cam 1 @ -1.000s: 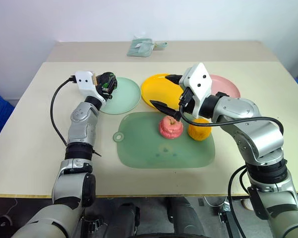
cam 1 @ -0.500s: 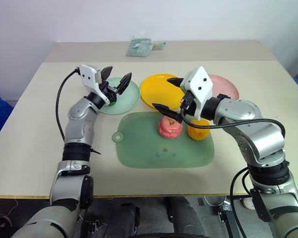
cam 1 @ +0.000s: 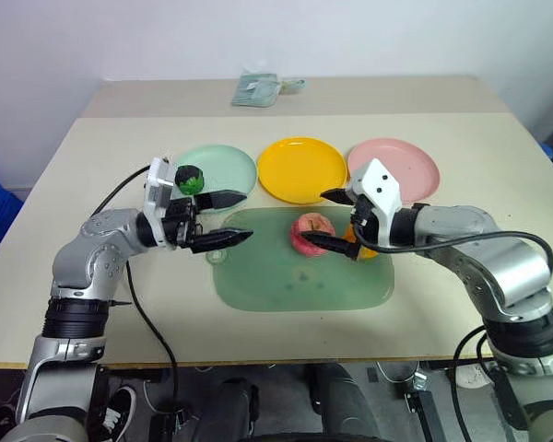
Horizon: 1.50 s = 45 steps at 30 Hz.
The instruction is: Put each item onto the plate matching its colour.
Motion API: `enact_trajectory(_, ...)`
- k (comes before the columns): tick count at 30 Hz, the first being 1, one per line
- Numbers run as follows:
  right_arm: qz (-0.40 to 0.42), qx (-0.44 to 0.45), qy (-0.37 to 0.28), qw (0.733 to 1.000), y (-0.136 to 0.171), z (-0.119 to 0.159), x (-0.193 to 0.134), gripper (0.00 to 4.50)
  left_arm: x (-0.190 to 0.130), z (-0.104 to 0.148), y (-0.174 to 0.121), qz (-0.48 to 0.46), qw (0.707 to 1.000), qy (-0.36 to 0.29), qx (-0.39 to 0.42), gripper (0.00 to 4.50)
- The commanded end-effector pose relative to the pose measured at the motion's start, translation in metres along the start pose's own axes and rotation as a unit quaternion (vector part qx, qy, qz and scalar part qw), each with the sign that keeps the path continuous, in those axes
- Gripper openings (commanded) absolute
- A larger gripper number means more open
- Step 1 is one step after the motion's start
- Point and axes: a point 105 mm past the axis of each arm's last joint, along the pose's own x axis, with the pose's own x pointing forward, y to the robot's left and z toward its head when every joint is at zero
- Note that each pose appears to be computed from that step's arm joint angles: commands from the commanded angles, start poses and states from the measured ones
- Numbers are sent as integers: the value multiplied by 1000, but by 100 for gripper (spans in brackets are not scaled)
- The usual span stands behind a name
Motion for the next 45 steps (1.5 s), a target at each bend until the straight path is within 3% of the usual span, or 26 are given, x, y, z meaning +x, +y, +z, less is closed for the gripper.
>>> enact_trajectory(1,-2,-7,2,1000,1,2,2,450,-2,9,-8,-14,1000,-4,16,447)
enact_trajectory(19,8,1,37,999,0,-18,5,450,-2,4,-7,14,999,-11,35,447)
enact_trajectory(23,8,5,36,999,1,-19,5,275,-1,3,-5,17,999,-11,41,450)
enact_trajectory(24,8,1,39,999,1,-20,5,250,0,2,-4,18,999,-10,44,450)
enact_trajectory(32,-16,12,-15,1000,-11,5,-1,247,-4,3,-3,18,999,-12,42,450)
enact_trajectory(37,-132,21,-86,987,-61,33,-16,247,-6,8,2,31,998,-26,49,450)
enact_trajectory(41,-273,-4,-81,959,-112,28,-29,247,-5,7,14,63,995,-16,75,450)
enact_trajectory(45,-334,-22,-76,939,-132,22,-34,247,-1,3,18,82,991,-9,102,450)
